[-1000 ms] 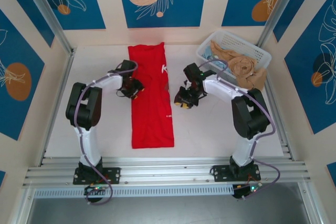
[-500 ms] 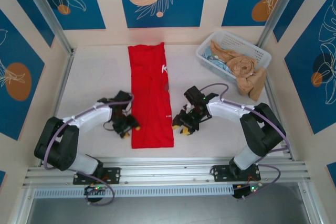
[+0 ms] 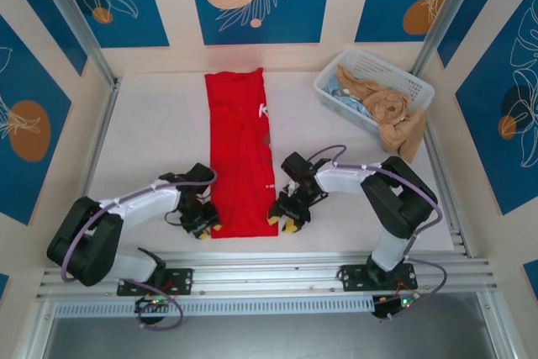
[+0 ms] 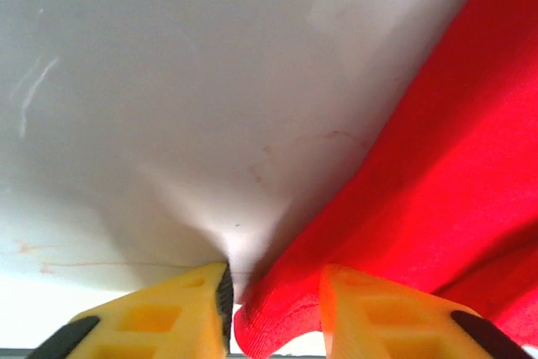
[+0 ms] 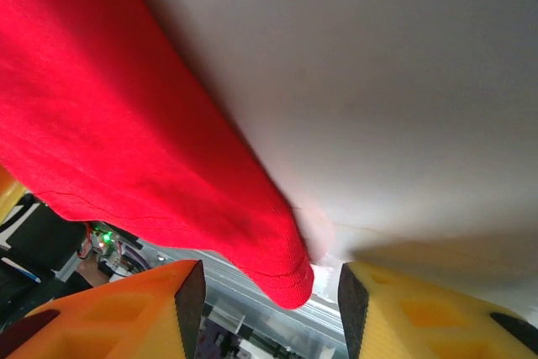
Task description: Fold and stack the t-shirts
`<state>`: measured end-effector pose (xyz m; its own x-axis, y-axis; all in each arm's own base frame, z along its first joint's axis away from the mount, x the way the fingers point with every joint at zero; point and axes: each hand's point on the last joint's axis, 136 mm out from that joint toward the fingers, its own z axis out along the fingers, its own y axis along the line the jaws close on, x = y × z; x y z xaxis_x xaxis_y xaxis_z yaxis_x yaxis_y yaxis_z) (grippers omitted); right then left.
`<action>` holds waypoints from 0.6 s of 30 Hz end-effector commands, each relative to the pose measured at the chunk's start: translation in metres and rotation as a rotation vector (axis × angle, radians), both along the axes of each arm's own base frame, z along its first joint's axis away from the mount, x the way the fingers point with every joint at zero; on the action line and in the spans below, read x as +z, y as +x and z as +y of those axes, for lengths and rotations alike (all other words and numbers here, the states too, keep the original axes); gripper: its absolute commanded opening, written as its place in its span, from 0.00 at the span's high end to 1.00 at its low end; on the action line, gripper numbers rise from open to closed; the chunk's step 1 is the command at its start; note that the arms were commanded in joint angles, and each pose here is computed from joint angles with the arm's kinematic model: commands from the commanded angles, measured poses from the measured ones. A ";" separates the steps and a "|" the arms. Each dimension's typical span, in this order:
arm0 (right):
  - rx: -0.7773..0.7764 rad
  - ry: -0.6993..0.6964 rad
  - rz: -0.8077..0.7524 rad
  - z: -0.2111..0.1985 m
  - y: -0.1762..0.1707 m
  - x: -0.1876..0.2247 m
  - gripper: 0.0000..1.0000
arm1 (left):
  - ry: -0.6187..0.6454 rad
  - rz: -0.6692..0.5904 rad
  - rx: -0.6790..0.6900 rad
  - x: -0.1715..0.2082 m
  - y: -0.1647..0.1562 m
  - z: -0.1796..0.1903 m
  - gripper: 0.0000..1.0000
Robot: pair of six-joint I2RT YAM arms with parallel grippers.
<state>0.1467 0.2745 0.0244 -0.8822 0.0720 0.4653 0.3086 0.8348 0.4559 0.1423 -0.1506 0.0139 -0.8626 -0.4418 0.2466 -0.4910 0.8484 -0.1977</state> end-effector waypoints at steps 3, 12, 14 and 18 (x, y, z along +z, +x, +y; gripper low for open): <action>0.016 0.006 0.037 0.017 -0.008 0.000 0.54 | -0.078 0.016 -0.013 -0.005 -0.009 -0.019 0.86; -0.026 -0.028 0.004 0.025 0.006 -0.004 0.93 | -0.076 -0.003 -0.018 0.003 -0.015 -0.014 1.00; -0.021 -0.051 0.012 0.021 0.001 -0.002 1.00 | -0.084 0.002 -0.017 0.004 -0.021 -0.012 1.00; 0.009 -0.088 0.053 0.007 -0.020 0.011 1.00 | -0.124 0.002 -0.013 0.010 -0.031 -0.012 1.00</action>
<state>0.1448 0.2915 0.0219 -0.8782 0.1008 0.4676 0.3185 0.8526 0.4143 0.1288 -0.1604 0.0201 -0.8775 -0.4118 0.2458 -0.4722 0.8316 -0.2924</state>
